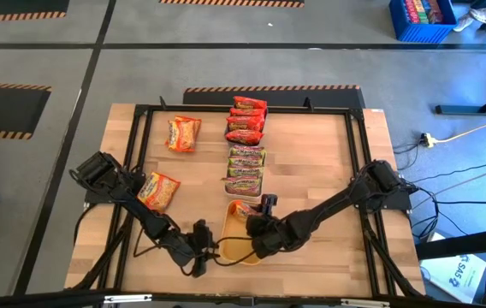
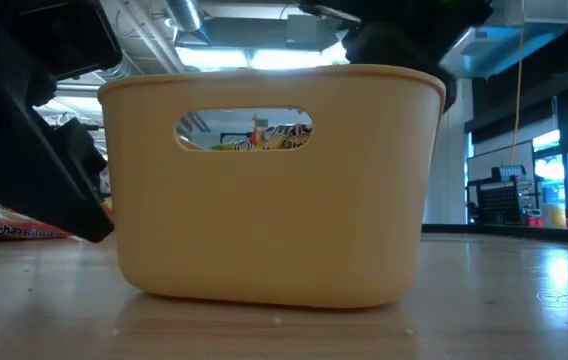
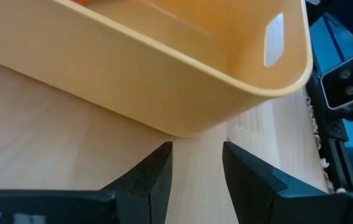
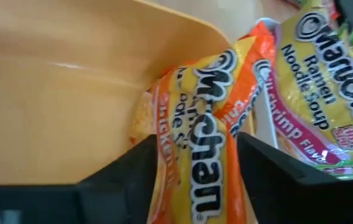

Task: Sort Maruchan noodles
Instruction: Put the orange noodle pack into the yellow bin

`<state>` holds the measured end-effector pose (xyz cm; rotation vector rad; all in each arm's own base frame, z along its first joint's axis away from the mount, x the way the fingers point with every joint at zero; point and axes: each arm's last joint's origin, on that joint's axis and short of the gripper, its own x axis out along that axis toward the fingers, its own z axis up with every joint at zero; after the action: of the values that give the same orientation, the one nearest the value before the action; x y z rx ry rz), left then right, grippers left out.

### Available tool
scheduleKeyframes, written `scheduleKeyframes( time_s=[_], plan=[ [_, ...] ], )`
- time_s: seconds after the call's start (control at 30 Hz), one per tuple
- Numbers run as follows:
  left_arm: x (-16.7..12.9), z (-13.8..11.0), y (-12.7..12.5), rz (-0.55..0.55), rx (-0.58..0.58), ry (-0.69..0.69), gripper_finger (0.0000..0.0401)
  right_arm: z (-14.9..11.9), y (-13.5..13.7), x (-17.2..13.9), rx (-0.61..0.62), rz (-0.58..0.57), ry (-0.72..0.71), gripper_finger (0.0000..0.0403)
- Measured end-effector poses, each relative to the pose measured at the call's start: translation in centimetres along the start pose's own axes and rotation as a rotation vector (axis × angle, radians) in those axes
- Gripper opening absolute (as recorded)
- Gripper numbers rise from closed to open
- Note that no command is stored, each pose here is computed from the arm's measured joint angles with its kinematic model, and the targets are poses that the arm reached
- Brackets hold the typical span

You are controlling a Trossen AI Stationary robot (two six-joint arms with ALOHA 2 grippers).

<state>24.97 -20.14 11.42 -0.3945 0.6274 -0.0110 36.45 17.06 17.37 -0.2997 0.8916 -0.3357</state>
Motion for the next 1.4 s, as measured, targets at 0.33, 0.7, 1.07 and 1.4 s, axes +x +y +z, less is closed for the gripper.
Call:
scheduleKeyframes(
  time_s=[0.33,0.7,1.07,1.4],
  plan=[
    [-1.5,0.7,0.2,0.015,0.037,0.072,0.0135,2.9,-1.5,-3.7,-0.029,0.092,0.091,0.0241],
    [-9.8,5.1,4.5,0.282,-0.216,0.244,0.0135,3.7,-1.1,-5.1,-0.183,0.222,-0.117,0.0237],
    [-14.1,5.3,12.1,0.931,-0.554,0.328,0.0135,3.3,-4.2,-0.3,-0.144,0.446,-0.187,0.0237],
    [-11.9,2.7,15.4,0.804,-0.526,0.453,0.0135,2.7,-4.5,0.8,-0.116,0.515,-0.205,0.0237]
  ],
)
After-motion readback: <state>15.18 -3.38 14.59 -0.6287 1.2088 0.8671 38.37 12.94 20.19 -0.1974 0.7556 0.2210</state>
